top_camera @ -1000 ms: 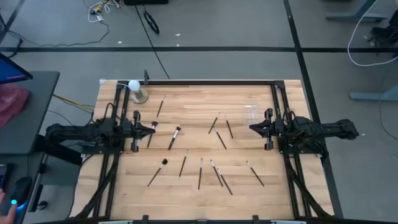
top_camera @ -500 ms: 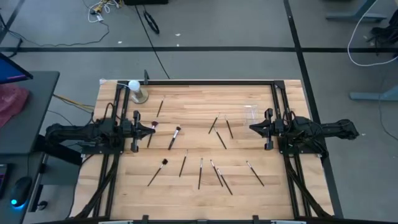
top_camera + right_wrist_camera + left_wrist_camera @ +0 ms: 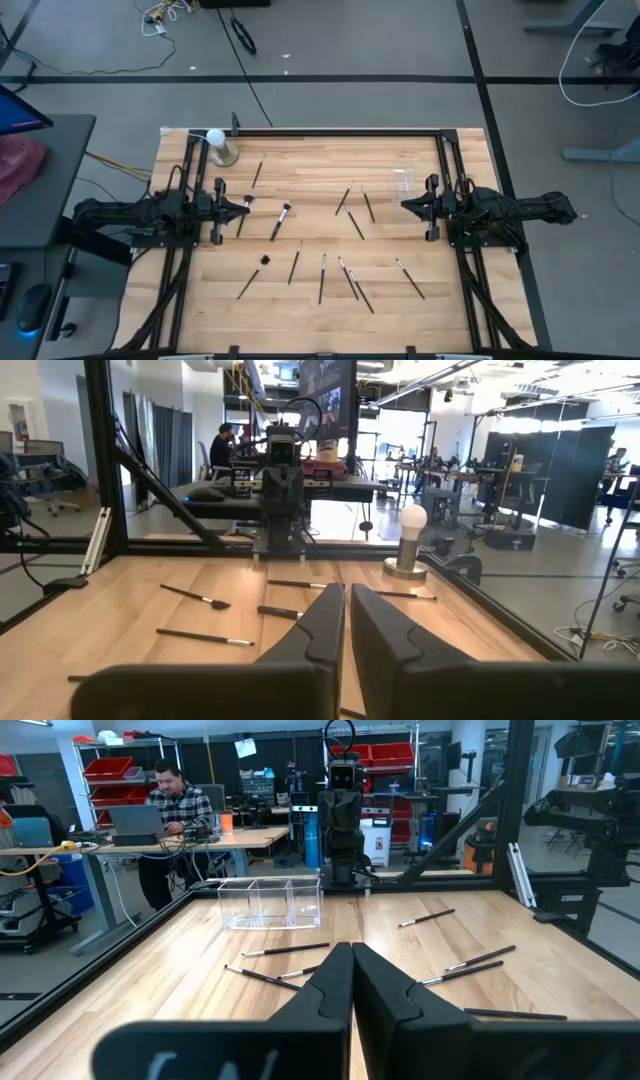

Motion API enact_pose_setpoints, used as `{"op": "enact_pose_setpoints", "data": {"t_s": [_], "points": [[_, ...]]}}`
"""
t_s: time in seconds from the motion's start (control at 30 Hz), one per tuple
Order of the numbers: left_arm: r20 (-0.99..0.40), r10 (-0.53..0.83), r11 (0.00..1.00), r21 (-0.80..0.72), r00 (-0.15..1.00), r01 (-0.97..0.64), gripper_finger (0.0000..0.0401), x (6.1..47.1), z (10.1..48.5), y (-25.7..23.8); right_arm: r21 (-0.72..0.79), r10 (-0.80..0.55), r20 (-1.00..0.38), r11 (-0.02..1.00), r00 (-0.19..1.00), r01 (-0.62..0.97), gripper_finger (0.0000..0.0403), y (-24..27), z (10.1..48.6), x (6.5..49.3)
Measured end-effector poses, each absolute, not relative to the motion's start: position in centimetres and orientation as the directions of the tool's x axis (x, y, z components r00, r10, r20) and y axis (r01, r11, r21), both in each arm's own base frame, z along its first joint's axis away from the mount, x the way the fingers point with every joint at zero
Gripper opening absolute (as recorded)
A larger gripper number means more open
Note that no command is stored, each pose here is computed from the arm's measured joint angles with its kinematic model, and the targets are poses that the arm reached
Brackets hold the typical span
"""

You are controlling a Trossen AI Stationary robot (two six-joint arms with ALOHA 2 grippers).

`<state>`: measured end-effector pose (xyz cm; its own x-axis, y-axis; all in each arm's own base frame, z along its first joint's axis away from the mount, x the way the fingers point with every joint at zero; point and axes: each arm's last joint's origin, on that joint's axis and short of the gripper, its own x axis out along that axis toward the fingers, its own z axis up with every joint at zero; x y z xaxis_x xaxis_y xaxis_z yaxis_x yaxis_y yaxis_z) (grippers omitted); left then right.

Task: Sort items

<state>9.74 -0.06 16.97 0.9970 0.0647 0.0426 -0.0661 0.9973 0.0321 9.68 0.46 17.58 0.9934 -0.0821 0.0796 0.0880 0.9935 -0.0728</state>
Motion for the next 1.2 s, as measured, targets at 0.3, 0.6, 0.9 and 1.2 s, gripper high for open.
{"op": "enact_pose_setpoints", "data": {"t_s": [0.3,0.6,0.9,1.2], "points": [[0.042,0.065,0.997,0.032,0.997,-0.067,0.0007,9.7,17.0,-0.1,-0.073,-0.082,0.080,0.993,0.993,0.088,0.0028,0.5,17.6,9.7],[0.043,0.065,0.997,0.032,0.997,-0.067,0.0007,9.7,17.0,-0.1,-0.073,-0.082,0.080,0.993,0.993,0.088,0.0028,0.5,17.6,9.7],[0.043,0.065,0.997,0.032,0.997,-0.067,0.0007,9.7,17.0,-0.1,0.115,-0.038,0.140,0.993,0.989,0.022,0.0028,0.6,18.2,9.6],[0.043,0.065,0.998,0.012,0.997,-0.065,0.0007,9.7,17.0,-0.1,0.426,-0.013,0.319,0.895,0.948,-0.131,0.0028,0.6,19.9,9.3]]}}
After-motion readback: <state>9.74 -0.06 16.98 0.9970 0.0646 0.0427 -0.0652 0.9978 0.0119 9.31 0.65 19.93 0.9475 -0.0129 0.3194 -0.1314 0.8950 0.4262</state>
